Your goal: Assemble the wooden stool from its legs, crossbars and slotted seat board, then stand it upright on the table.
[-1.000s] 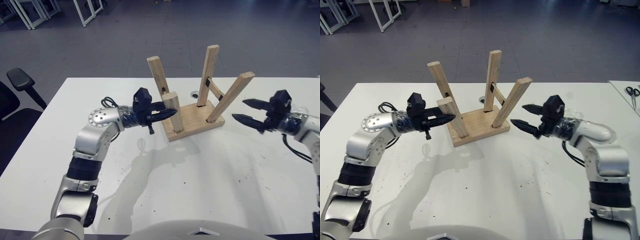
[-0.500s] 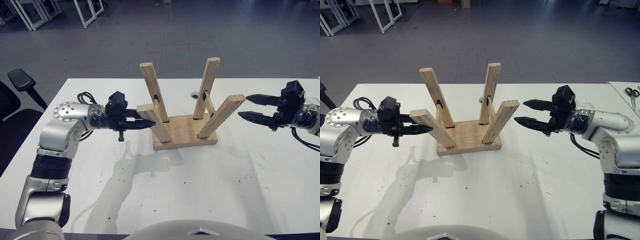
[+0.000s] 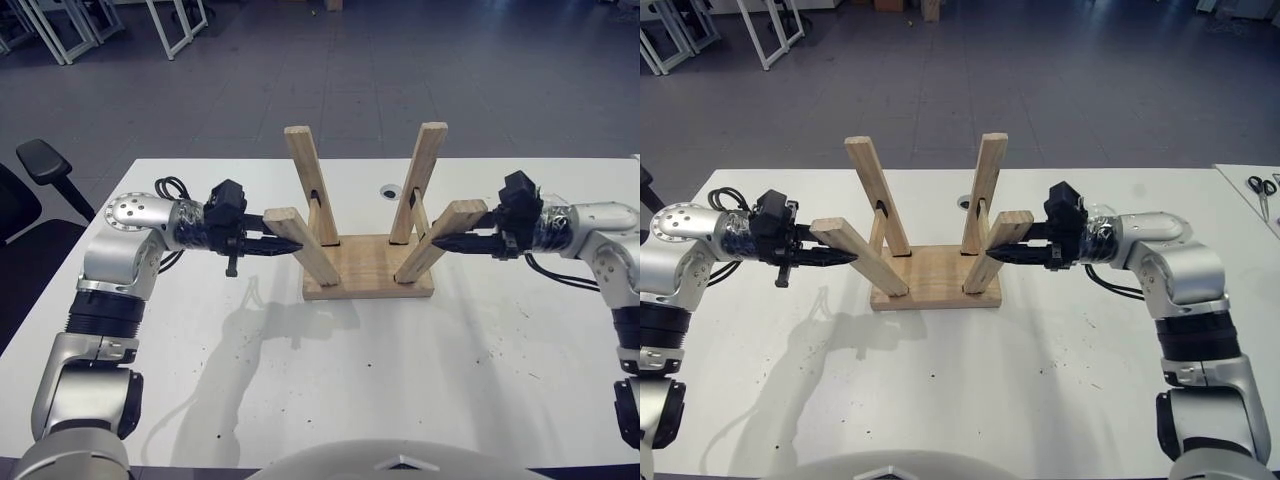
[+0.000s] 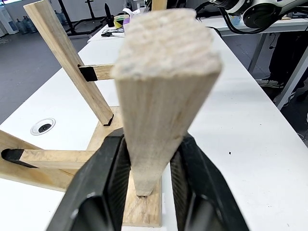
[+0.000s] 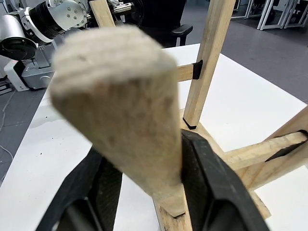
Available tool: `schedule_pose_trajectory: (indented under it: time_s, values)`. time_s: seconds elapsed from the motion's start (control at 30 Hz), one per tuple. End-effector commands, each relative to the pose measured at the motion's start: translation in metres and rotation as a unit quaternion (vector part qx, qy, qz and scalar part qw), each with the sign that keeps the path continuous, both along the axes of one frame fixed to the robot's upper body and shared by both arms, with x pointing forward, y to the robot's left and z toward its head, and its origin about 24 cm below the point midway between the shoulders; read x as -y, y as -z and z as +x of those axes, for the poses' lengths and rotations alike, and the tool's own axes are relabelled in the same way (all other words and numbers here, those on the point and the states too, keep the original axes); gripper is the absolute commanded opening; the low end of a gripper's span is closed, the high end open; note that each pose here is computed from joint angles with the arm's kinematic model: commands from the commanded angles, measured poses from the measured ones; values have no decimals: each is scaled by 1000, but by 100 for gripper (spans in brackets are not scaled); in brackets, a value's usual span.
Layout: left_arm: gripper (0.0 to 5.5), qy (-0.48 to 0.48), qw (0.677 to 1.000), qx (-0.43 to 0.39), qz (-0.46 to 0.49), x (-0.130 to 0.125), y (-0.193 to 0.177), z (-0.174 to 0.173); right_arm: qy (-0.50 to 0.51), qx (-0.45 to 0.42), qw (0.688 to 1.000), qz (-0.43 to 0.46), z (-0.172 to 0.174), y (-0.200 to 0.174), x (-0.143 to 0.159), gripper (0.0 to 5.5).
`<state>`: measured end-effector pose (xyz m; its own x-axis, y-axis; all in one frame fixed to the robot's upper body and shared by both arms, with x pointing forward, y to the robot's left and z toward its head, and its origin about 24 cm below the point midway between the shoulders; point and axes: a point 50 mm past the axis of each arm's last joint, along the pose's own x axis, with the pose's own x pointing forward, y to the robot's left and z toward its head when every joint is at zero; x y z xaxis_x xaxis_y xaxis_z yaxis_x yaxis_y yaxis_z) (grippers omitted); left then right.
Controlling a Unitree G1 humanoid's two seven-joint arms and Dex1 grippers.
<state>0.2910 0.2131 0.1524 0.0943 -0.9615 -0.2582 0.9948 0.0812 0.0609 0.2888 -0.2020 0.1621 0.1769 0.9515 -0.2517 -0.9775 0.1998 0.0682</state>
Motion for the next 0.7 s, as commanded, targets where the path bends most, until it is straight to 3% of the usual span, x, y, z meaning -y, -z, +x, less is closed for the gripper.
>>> schedule_pose_trajectory:
  time_s: [0.03, 0.23, 0.37, 0.4, 0.43, 0.5, 0.53, 0.6, 0.7]
  values:
    - [106, -4, 998, -57, 32, -1, 24, -2, -25, -20, 999, -15, 2, 1, 3, 138]
    - [106, 45, 990, -117, -59, 6, -16, -20, -99, -93, 988, 77, -24, -36, 10, 134]
    - [103, 33, 974, -174, -141, 14, -48, -2, -51, -179, 967, 174, 6, -57, 14, 109]
    - [103, 14, 960, -225, -167, 18, -44, 10, -7, -228, 948, 222, 24, -54, 15, 101]
    - [103, -2, 942, -277, -191, 22, -39, 20, 37, -274, 927, 255, 40, -48, 14, 137]
    - [103, -88, 903, -376, -189, 32, -3, 43, 140, -342, 899, 233, 62, -13, 7, 184]
    - [132, -135, 881, -411, -189, 34, 14, 50, 185, -362, 887, 220, 67, 4, 7, 198]
    - [154, -202, 839, -452, -226, 33, 34, 59, 246, -388, 861, 217, 71, 28, 8, 243]
    - [154, -250, 786, -496, -272, 27, 48, 61, 297, -416, 830, 223, 68, 49, 17, 248]
